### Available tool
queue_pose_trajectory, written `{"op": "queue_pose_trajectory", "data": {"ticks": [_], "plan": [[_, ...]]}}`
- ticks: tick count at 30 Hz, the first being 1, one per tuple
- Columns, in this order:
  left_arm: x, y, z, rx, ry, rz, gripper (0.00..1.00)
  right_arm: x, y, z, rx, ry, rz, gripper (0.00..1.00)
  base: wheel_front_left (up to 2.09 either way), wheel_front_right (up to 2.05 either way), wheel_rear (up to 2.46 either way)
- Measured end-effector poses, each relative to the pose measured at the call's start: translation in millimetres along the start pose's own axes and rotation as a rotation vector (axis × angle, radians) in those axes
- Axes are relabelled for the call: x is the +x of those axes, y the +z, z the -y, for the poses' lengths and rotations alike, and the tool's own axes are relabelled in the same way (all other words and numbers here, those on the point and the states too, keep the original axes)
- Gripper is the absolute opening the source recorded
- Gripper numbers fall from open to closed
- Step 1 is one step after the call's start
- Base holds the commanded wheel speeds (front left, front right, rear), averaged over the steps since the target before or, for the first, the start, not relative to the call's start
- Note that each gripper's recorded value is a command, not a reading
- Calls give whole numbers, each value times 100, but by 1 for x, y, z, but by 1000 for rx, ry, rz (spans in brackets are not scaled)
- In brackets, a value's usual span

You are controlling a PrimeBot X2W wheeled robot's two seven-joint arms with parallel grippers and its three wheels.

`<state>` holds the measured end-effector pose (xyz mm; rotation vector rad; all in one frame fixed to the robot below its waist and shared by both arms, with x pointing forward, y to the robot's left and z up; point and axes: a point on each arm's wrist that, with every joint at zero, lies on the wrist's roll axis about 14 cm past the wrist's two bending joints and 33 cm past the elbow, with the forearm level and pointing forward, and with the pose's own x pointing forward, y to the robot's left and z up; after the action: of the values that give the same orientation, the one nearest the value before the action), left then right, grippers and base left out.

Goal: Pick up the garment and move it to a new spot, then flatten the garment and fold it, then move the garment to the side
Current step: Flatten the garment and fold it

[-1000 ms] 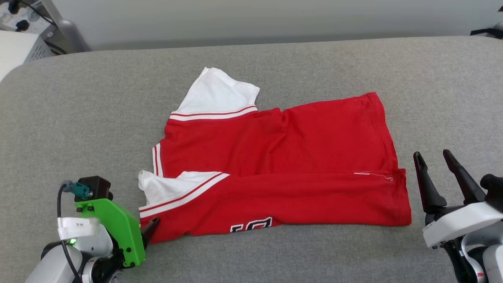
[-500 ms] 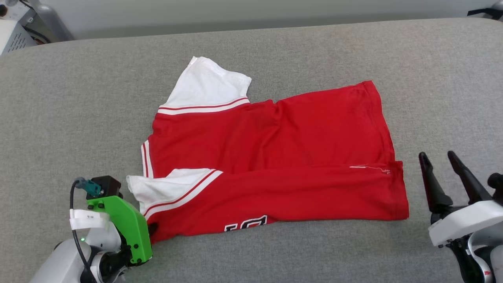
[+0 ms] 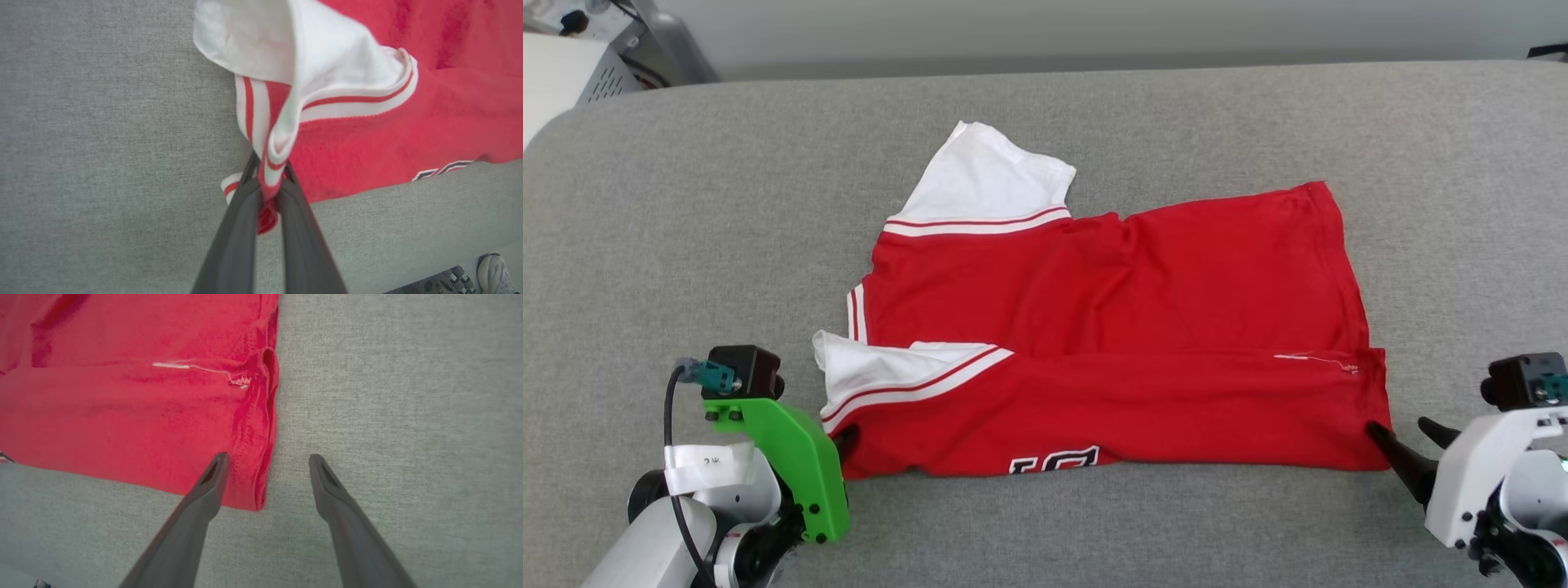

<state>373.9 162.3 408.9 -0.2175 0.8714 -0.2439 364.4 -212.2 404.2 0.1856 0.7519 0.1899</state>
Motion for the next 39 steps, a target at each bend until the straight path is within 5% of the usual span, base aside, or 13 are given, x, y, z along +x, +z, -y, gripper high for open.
{"op": "queue_pose_trajectory", "data": {"ticks": [8, 9, 11, 24, 39], "plan": [[7, 0, 4, -2, -13, -6, 0, 32, -28, -12, 12, 54, -208, 100, 0, 0, 0], [8, -1, 3, -7, -11, -5, 0, 34, -33, -13, 13, 62, -237, 48, 0, 0, 0], [9, -3, 2, -14, -8, -8, 0, 37, -34, -15, 10, 72, -253, 0, 0, 0, 0], [-12, 12, 10, 3, -20, 76, 0, 17, -7, -24, 11, 97, -134, 0, 0, 0, 0], [-60, -44, 13, -56, -8, 3, 0, -43, -44, -29, 99, 69, -119, 0, 0, 0, 0]]}}
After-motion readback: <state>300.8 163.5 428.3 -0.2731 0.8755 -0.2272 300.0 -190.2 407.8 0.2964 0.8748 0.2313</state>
